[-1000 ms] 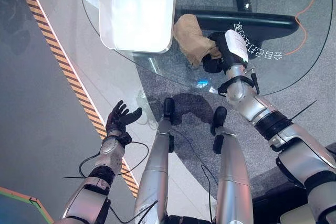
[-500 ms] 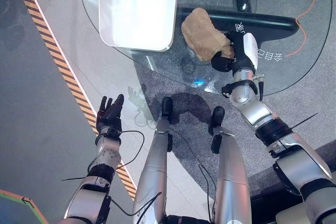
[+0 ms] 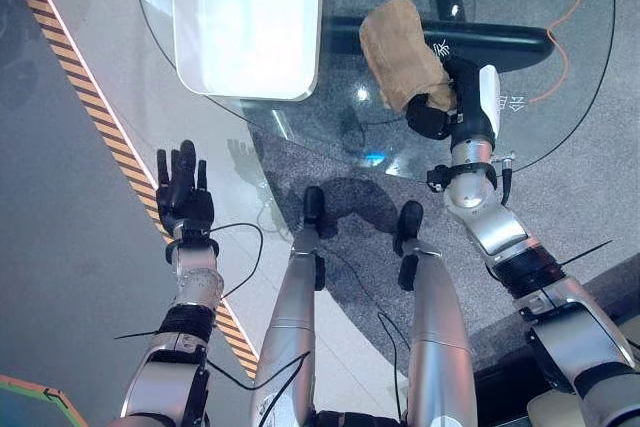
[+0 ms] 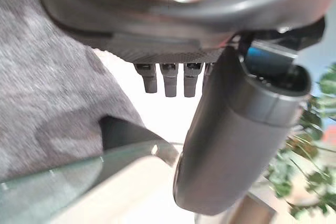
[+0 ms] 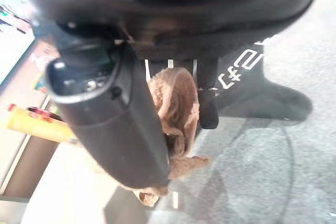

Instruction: Wipe the table with a cloth and put it in the basket.

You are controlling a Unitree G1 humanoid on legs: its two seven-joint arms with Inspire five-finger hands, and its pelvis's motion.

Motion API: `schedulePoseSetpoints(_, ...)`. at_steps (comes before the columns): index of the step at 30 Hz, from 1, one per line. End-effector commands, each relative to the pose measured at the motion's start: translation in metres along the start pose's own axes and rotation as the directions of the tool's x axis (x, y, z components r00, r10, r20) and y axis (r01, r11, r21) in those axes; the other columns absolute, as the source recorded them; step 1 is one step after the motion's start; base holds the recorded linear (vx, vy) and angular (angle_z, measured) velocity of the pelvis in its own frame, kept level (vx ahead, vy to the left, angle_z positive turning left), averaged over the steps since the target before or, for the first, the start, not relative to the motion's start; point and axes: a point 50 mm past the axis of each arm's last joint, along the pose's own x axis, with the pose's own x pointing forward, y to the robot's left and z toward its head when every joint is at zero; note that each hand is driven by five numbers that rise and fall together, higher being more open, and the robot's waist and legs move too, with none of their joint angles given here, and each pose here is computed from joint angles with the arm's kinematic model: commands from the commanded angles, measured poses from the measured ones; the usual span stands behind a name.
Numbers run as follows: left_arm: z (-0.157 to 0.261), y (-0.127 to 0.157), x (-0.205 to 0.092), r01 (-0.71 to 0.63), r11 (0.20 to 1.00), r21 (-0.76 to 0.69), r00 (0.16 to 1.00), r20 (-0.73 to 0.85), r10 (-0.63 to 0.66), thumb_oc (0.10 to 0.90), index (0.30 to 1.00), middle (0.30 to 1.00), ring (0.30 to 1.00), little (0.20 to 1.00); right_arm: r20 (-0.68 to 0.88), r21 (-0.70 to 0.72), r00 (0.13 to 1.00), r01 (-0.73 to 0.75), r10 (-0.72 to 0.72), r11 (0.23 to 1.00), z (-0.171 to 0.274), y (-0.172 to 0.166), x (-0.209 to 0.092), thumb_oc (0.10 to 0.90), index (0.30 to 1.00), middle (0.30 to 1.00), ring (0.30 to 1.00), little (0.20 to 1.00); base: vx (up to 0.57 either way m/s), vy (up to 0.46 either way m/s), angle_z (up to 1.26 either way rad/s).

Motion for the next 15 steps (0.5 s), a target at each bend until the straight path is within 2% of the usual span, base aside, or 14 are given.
schedulePoseSetpoints(1, 0.037, -0.017, 0.003, 0.134, 0.991, -0.005, 0.971, 0.198, -0.130, 0.800, 0.900, 0.900, 0.900, 0.900, 0.402, 0.202, 0.909, 0.024, -0.105, 0.979, 0.085, -0.017, -0.001, 0.100, 0.300, 0.300, 0.300, 0.200, 0.00, 0.000, 0.00)
schedulePoseSetpoints(4, 0.032, -0.029, 0.001, 0.188, 0.982, -0.013, 0.963, 0.201, -0.181, 0.800, 0.900, 0.900, 0.900, 0.900, 0.422, 0.211, 0.901, 0.014, -0.104, 0.977, 0.089, -0.018, -0.003, 0.100, 0.300, 0.300, 0.300, 0.200, 0.00, 0.000, 0.00)
schedulePoseSetpoints(10, 0.018, -0.069, -0.012, 0.378, 0.926, -0.019, 0.911, 0.187, -0.368, 0.800, 0.900, 0.900, 0.900, 0.900, 0.484, 0.255, 0.867, -0.013, -0.117, 0.967, 0.101, -0.023, -0.013, 0.100, 0.300, 0.300, 0.300, 0.200, 0.00, 0.000, 0.00)
schedulePoseSetpoints(15, 0.017, -0.094, -0.023, 0.486, 0.874, -0.012, 0.862, 0.172, -0.477, 0.800, 0.900, 0.900, 0.900, 0.900, 0.514, 0.293, 0.848, -0.033, -0.128, 0.956, 0.106, -0.027, -0.020, 0.100, 0.300, 0.300, 0.300, 0.200, 0.00, -0.007, 0.00)
